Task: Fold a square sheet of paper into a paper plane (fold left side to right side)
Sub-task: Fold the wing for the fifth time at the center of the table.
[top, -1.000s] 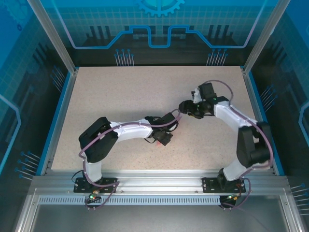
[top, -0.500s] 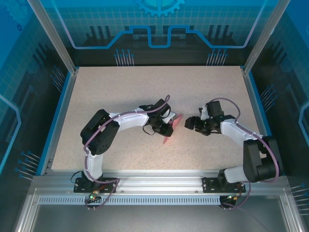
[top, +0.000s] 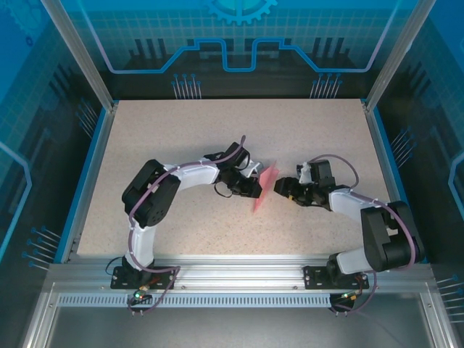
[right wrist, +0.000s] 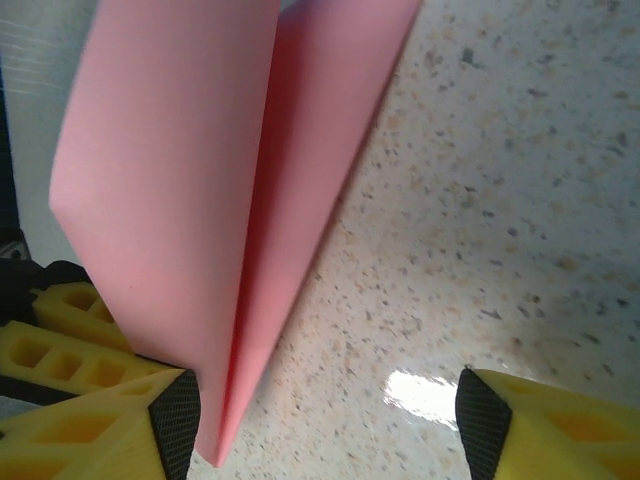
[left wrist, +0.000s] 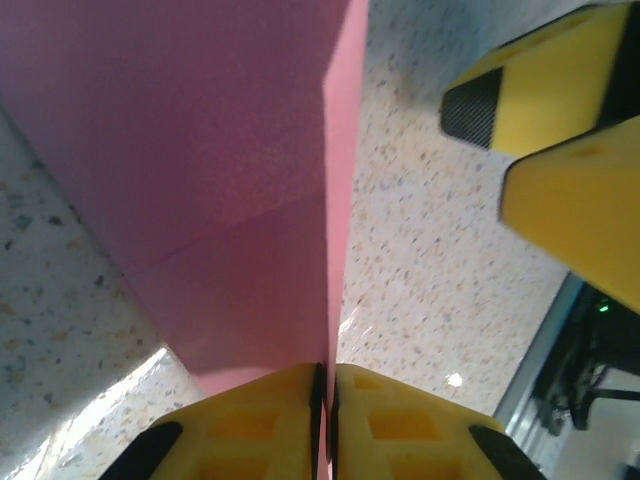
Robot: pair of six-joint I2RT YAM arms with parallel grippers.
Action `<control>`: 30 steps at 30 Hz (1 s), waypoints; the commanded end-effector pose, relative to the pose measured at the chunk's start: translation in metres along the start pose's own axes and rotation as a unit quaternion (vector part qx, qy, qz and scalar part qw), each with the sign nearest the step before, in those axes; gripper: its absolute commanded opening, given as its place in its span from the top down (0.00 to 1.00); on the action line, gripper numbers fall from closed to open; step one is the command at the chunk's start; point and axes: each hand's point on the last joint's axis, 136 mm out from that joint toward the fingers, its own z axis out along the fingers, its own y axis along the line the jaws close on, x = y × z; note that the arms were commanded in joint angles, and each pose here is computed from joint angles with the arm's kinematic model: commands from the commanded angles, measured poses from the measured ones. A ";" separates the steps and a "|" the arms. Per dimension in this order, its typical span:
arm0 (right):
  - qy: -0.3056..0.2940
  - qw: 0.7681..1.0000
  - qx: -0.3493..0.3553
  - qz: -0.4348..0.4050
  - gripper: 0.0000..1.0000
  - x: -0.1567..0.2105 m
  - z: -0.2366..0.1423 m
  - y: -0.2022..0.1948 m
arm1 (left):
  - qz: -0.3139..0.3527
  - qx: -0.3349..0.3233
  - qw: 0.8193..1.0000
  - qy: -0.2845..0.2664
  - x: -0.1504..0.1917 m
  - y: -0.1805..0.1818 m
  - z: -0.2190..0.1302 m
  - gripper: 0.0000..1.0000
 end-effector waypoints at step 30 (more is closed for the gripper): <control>-0.041 0.999 -0.035 -0.006 0.41 -0.031 0.024 0.014 | -0.057 0.064 0.995 0.042 -0.001 0.007 0.020 0.87</control>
